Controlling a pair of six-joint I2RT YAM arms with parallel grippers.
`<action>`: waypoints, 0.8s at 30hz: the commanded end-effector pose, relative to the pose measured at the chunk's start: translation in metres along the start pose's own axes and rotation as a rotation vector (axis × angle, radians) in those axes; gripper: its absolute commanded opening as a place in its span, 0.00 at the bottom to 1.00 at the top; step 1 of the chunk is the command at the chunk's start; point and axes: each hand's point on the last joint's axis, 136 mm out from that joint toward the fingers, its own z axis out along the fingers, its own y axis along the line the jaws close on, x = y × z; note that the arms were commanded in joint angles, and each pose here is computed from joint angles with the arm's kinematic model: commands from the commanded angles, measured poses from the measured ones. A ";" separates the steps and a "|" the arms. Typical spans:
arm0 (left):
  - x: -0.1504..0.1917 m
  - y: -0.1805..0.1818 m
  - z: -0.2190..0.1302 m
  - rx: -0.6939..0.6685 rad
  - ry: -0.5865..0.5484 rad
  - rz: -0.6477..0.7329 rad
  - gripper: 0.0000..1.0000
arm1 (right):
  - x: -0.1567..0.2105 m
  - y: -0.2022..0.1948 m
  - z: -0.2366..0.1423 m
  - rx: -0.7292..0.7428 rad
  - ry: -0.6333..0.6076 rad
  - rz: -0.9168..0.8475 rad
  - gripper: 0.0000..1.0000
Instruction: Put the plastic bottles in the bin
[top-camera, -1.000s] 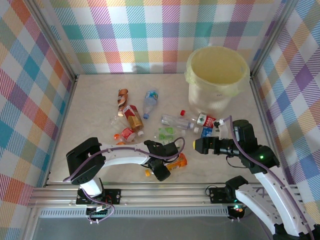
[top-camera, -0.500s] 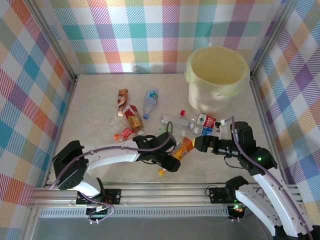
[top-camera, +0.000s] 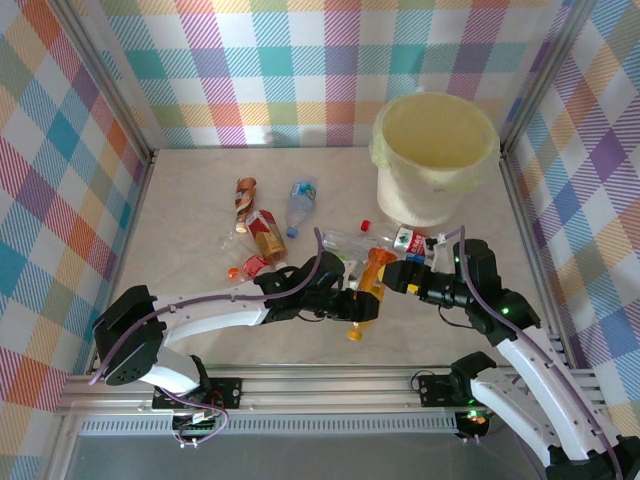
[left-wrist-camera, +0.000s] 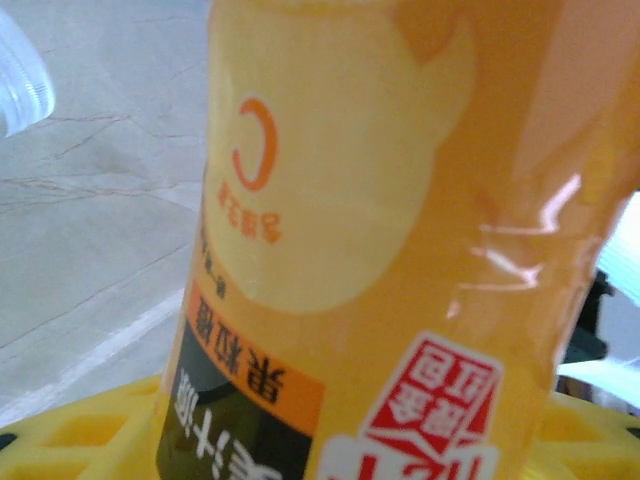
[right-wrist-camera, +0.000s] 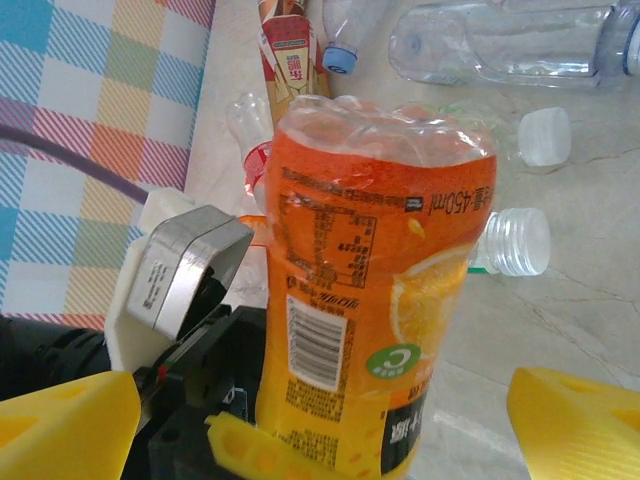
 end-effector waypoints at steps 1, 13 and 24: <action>-0.011 -0.031 -0.014 0.130 -0.043 -0.019 0.61 | -0.008 0.012 0.007 -0.073 -0.022 0.003 0.94; -0.003 -0.041 -0.008 0.171 -0.017 -0.006 0.61 | -0.025 0.013 0.029 -0.095 -0.030 0.025 0.86; -0.004 -0.043 -0.007 0.177 -0.023 0.015 0.66 | -0.026 0.010 0.029 -0.082 -0.039 0.030 0.63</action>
